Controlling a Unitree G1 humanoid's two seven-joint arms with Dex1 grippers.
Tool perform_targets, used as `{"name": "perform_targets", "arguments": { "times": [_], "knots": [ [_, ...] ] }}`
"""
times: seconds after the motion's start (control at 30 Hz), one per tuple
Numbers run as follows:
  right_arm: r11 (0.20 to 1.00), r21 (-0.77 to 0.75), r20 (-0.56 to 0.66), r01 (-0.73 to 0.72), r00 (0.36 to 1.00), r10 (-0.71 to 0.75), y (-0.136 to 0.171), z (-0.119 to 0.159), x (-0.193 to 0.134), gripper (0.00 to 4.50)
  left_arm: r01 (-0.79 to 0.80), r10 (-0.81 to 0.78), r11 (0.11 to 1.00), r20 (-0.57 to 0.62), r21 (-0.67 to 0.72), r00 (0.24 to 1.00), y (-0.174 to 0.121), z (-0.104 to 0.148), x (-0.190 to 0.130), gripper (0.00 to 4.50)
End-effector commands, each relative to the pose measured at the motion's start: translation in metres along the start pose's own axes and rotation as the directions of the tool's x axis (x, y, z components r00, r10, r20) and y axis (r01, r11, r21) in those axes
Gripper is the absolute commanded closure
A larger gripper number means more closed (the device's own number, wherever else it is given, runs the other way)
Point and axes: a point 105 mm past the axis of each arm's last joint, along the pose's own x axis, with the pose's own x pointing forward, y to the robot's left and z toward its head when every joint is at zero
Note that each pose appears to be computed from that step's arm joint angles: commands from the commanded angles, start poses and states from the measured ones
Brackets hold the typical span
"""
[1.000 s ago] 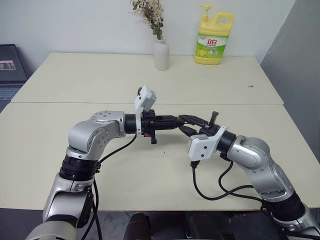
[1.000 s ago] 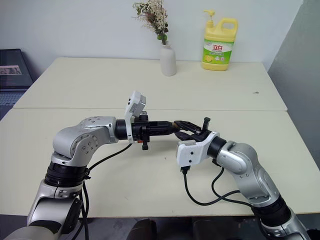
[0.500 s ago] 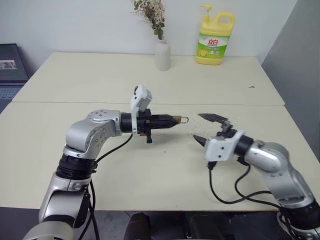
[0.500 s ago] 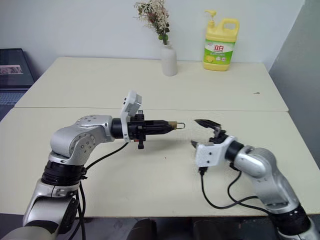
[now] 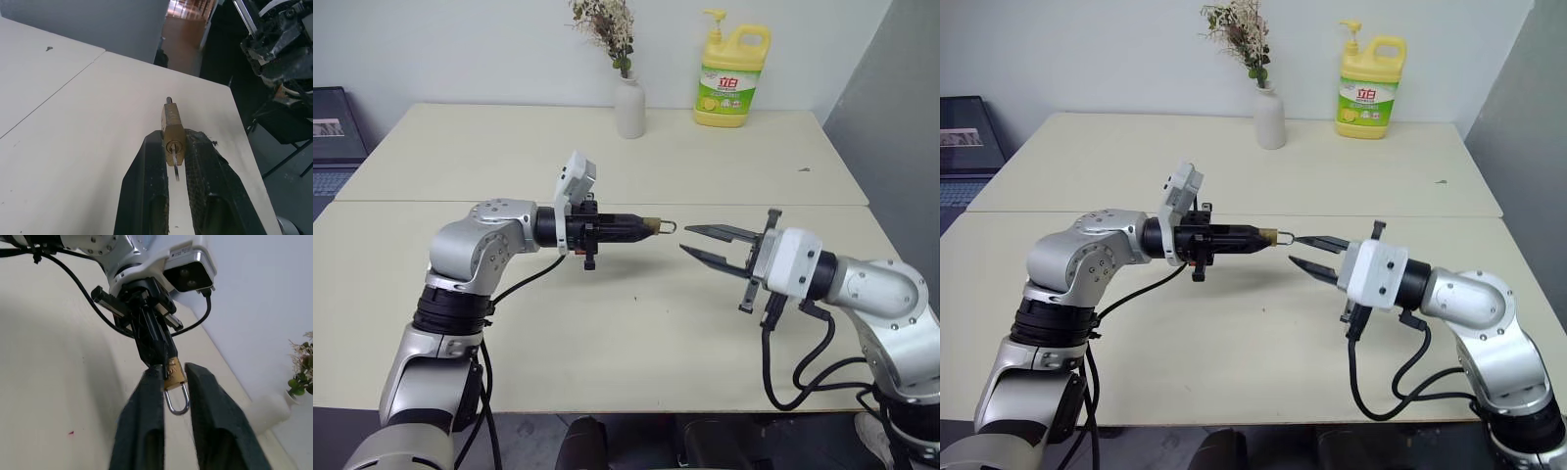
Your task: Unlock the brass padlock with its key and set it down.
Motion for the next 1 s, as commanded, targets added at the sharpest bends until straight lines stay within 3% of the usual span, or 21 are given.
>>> {"name": "perform_targets", "arguments": {
  "times": [0.03, 0.23, 0.8, 1.0],
  "knots": [
    [0.999, 0.011, 0.005, -0.047, 0.999, 0.047, 0.002, 0.000, 0.005, 4.50, 0.027, -0.029, 0.997, 0.027, 0.075, 0.999, -0.011, 0.021, -0.001, 4.34],
    [0.999, -0.015, -0.019, -0.047, 0.999, 0.047, -0.003, -0.014, 0.008, 4.50, 0.033, -0.036, 0.996, 0.024, 0.082, 0.999, -0.017, 0.022, -0.002, 4.34],
    [0.995, -0.068, -0.038, -0.067, 0.997, 0.065, -0.021, -0.020, 0.013, 4.50, 0.074, -0.073, 0.993, -0.015, 0.093, 0.997, -0.028, 0.016, -0.002, 4.34],
    [0.987, -0.078, -0.039, -0.141, 0.990, 0.139, -0.013, -0.021, 0.015, 4.50, 0.080, -0.079, 0.993, -0.008, 0.089, 0.997, -0.030, 0.018, -0.004, 4.34]
  ]
}}
